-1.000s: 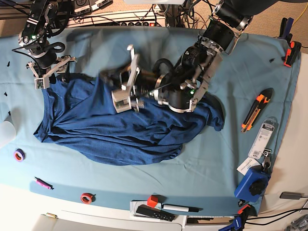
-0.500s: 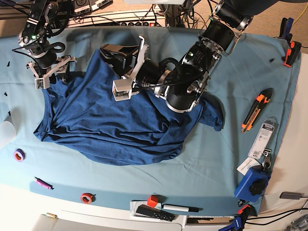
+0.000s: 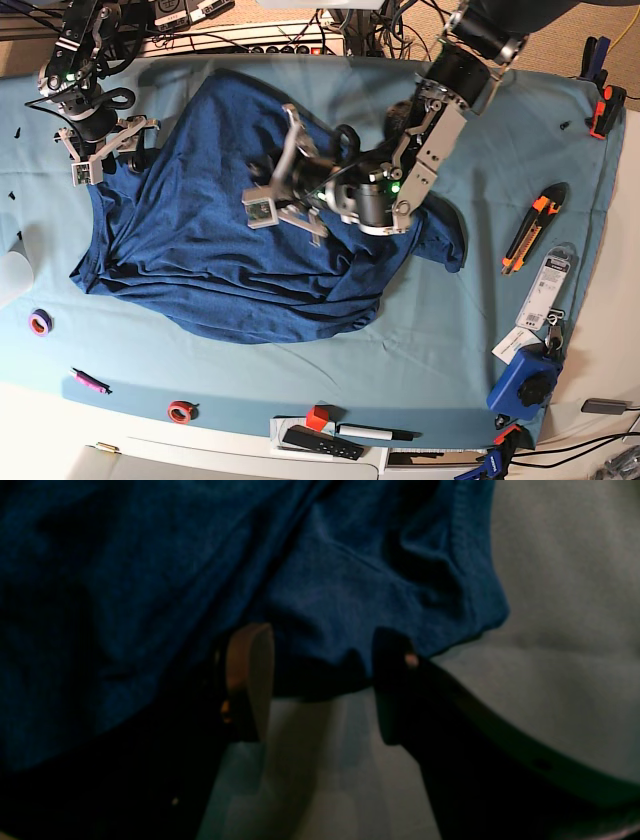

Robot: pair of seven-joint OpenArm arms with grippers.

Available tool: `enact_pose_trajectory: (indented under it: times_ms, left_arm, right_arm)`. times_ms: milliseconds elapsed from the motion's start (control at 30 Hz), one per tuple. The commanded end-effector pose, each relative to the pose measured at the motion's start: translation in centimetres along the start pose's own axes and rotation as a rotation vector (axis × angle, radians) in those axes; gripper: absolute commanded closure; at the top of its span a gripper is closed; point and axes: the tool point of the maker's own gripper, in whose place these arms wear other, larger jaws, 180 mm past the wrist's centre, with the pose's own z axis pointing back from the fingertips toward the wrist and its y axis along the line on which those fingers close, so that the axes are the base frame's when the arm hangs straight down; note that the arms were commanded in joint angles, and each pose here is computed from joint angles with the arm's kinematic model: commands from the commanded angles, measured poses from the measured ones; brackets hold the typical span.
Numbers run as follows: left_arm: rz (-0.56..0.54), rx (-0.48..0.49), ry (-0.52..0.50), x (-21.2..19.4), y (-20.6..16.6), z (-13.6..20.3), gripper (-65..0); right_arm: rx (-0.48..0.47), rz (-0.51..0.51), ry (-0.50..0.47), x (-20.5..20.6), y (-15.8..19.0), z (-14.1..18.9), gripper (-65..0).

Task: Layout the t-shirt on the table in an organized manner, then fold the t-shirt properly
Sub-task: 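Drag the pinched fabric with the left gripper to spread the shirt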

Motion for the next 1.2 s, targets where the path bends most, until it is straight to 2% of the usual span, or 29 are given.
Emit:
enact_pose_trajectory:
  times_ms: [0,67,200,267,367,533,800,1067,1167]
  left_arm:
    - [-0.024,0.024,-0.025,0.8,1.0,0.9,-13.0]
    - [-0.015,0.017,0.012,-0.9,1.4,1.7,-13.4]
    - [0.049,-0.074,0.076,-4.5,0.4,3.4,-26.7]
    - [0.086,-0.099,0.086,-6.1,-0.1,4.1,-30.8]
    - [0.127,-0.125,0.093,-7.7,-0.8,4.7,-30.9]
    - [0.148,-0.115,0.085,-8.8,-1.7,4.3,-30.9]
    - [0.075,0.004,0.088,-9.7,-0.3,3.6,-30.9]
    - [0.054,0.026,0.092,-9.6,0.0,3.5,-30.7]
    - [0.030,0.038,0.094,-9.6,0.1,3.3,-27.8]
  right_arm:
    - [-0.010,0.013,-0.042,1.4,-0.5,0.3,-31.2]
    - [-0.010,0.012,-0.044,1.4,-0.5,0.3,-31.2]
    - [-0.010,0.013,-0.049,1.5,-0.5,0.3,-31.2]
    - [-0.010,0.012,-0.051,1.5,-0.5,0.3,-31.2]
    - [-0.010,0.012,-0.055,1.6,-0.5,0.3,-31.2]
    - [-0.010,0.012,-0.060,1.8,-0.5,0.3,-31.2]
    - [-0.013,0.013,-0.078,2.7,-0.6,0.1,-31.2]
    - [-0.013,0.013,-0.082,2.9,-0.7,0.0,-31.2]
    - [-0.013,0.012,-0.083,2.9,-0.7,0.0,-31.2]
